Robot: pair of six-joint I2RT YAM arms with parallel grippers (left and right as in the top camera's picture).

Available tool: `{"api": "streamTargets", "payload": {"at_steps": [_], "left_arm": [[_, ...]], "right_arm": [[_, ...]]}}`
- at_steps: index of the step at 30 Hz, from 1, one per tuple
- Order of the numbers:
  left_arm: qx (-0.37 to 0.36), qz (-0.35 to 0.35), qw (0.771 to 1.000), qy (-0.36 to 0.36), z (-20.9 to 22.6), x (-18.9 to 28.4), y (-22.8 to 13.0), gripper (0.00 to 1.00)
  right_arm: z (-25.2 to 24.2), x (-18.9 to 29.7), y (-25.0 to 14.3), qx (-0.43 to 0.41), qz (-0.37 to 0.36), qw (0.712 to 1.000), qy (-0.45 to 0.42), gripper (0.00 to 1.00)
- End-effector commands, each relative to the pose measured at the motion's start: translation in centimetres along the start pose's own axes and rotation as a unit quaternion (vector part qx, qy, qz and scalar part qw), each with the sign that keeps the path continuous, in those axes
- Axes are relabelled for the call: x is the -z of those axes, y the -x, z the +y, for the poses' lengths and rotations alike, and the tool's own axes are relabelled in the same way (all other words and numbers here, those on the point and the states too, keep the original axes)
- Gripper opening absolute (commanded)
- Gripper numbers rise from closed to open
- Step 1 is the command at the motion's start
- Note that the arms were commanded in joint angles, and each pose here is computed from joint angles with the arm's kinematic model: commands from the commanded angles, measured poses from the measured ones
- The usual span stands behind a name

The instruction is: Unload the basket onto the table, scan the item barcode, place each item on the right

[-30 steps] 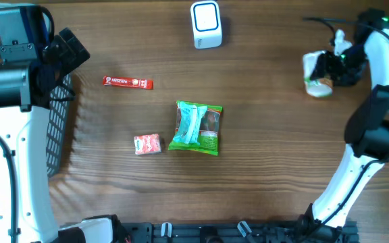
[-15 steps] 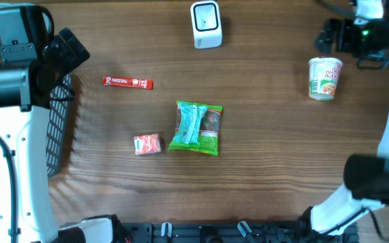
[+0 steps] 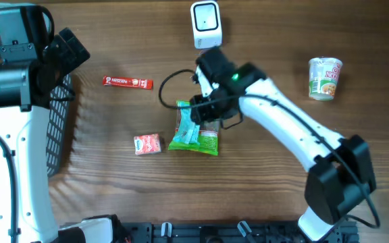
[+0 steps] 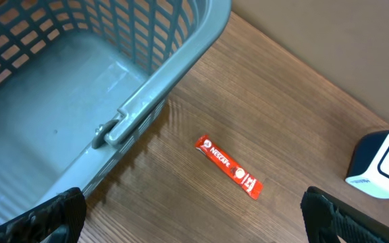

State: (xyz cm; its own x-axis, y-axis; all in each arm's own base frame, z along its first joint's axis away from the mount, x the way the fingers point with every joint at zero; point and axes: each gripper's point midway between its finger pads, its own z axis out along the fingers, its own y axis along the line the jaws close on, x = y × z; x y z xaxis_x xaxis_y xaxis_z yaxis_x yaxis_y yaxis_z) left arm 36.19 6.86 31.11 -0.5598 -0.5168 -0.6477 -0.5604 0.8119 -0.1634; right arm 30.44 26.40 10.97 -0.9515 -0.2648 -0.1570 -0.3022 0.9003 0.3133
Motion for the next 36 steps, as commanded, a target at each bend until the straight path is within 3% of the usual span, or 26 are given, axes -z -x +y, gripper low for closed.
{"api": "streamTargets", "payload": {"at_steps": [1, 6, 10, 12, 13, 17, 21, 23, 25, 26, 28, 30, 31, 33, 34, 36], "left_arm": [[-0.001, -0.009, 1.000, 0.002, 0.2, 0.4, 0.5, 1.00], [-0.001, -0.009, 1.000, 0.002, 0.2, 0.4, 0.5, 1.00], [-0.001, -0.009, 1.000, 0.002, 0.2, 0.4, 0.5, 1.00], [-0.001, -0.009, 1.000, 0.002, 0.2, 0.4, 0.5, 1.00], [-0.001, -0.009, 1.000, 0.002, 0.2, 0.4, 0.5, 1.00], [-0.001, -0.009, 1.000, 0.002, 0.2, 0.4, 0.5, 1.00], [-0.001, -0.009, 1.000, 0.002, 0.2, 0.4, 0.5, 1.00], [-0.001, -0.009, 1.000, 0.002, 0.2, 0.4, 0.5, 1.00], [-0.001, -0.009, 1.000, 0.002, 0.2, 0.4, 0.5, 1.00], [-0.001, -0.009, 1.000, 0.002, 0.2, 0.4, 0.5, 1.00], [-0.001, -0.009, 1.000, 0.002, 0.2, 0.4, 0.5, 1.00], [-0.001, -0.009, 1.000, 0.002, 0.2, 0.4, 0.5, 1.00], [-0.001, -0.009, 1.000, 0.002, 0.2, 0.4, 0.5, 1.00], [-0.001, -0.009, 1.000, 0.002, 0.2, 0.4, 0.5, 1.00], [-0.001, -0.009, 1.000, 0.002, 0.2, 0.4, 0.5, 1.00], [-0.001, -0.009, 1.000, 0.002, 0.2, 0.4, 0.5, 1.00]], "right_arm": [[-1.4, -3.4, -0.3, -0.040, -0.023, 0.999, -0.027, 0.65], [0.0, -6.6, -0.3, -0.068, -0.048, 0.995, 0.051, 0.66], [-0.5, -6.6, -0.2, -0.085, -0.060, 0.994, 0.042, 0.31], [0.7, -3.1, 1.7, -0.047, -0.104, 0.992, 0.055, 0.09], [0.6, -0.7, 2.4, -0.042, -0.138, 0.989, 0.045, 0.04], [-5.7, 6.5, 0.9, -0.085, -0.191, 0.974, -0.083, 0.05], [-10.6, 4.9, -1.1, -0.105, -0.151, 0.973, -0.140, 0.08], [-11.5, 2.5, -1.1, -0.071, -0.146, 0.976, -0.147, 0.09], [-11.9, 1.2, -1.2, -0.046, -0.132, 0.978, -0.154, 0.61], [-12.2, 1.1, -1.2, -0.043, -0.130, 0.977, -0.161, 0.74], [-12.2, 1.5, -0.8, -0.044, -0.139, 0.976, -0.163, 0.76], [-10.1, 1.7, -0.5, -0.038, -0.136, 0.985, -0.100, 0.67], [-9.0, 1.7, -0.6, -0.028, -0.133, 0.988, -0.068, 0.50], [-9.6, 1.7, -0.5, -0.038, -0.136, 0.986, -0.084, 0.11], [-10.0, 1.8, -0.3, -0.048, -0.142, 0.984, -0.096, 0.04], [-11.2, 1.3, -0.1, -0.050, -0.143, 0.980, -0.126, 0.04]]}}
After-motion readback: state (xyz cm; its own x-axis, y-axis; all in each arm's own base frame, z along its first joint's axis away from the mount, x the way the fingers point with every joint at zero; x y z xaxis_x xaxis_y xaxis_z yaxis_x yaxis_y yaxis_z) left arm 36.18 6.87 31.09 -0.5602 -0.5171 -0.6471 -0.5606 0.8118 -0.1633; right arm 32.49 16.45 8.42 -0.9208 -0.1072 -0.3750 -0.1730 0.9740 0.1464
